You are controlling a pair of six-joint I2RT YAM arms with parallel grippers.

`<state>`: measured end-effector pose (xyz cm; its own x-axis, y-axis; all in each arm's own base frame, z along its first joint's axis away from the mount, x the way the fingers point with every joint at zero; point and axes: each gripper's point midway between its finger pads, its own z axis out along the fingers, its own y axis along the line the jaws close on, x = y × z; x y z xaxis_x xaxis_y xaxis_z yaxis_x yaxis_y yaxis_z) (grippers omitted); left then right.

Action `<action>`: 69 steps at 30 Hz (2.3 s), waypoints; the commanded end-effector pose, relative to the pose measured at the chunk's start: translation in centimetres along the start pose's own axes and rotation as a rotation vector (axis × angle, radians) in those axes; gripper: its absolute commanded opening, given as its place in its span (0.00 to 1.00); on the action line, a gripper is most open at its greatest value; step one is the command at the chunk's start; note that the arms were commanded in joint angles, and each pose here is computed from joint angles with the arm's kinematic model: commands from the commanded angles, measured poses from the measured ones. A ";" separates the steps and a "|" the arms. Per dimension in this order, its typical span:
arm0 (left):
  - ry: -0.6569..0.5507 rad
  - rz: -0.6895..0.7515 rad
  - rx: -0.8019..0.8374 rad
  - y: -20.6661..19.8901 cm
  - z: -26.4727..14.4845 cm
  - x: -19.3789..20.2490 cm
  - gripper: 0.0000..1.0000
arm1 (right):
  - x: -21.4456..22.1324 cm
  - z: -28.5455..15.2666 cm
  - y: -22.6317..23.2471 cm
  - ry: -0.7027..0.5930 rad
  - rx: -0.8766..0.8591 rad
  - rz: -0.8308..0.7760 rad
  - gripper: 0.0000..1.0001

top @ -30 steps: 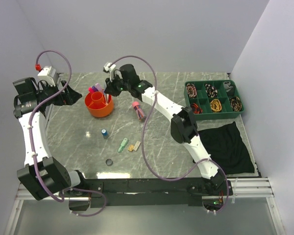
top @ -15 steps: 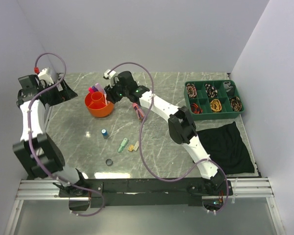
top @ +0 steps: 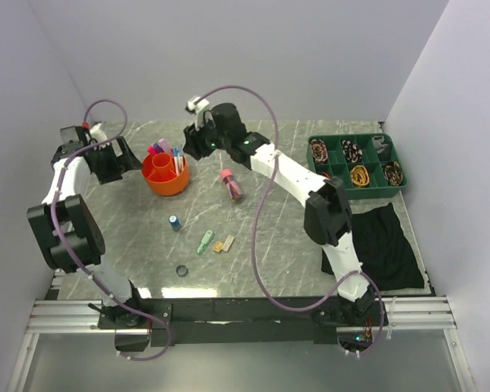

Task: Sort the stationery into containers
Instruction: Place the pen in the storage box, then move the storage box to the center of the board, then pick up the pen from the center of the board.

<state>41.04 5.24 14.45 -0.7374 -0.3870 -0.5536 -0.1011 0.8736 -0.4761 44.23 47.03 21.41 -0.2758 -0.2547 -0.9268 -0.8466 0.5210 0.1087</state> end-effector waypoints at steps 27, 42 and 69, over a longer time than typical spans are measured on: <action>0.039 0.166 -0.143 -4.1 8.1 0.0 0.09 | 6.3 -11.4 -6.4 0.160 0.292 0.074 0.46; 0.072 0.146 -0.117 -6.0 7.4 3.2 0.01 | 12.4 -7.5 -7.2 0.383 0.306 0.150 0.56; 0.008 0.153 0.001 -10.0 4.2 1.4 0.04 | 15.9 -3.6 -7.3 0.465 0.381 0.182 0.59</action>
<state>42.90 -3.76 10.96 -0.8182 -0.2251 -0.5291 -0.0561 0.9470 -0.3162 43.46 36.33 6.68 -0.6486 -0.4255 -0.6311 -0.5920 0.8031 0.0670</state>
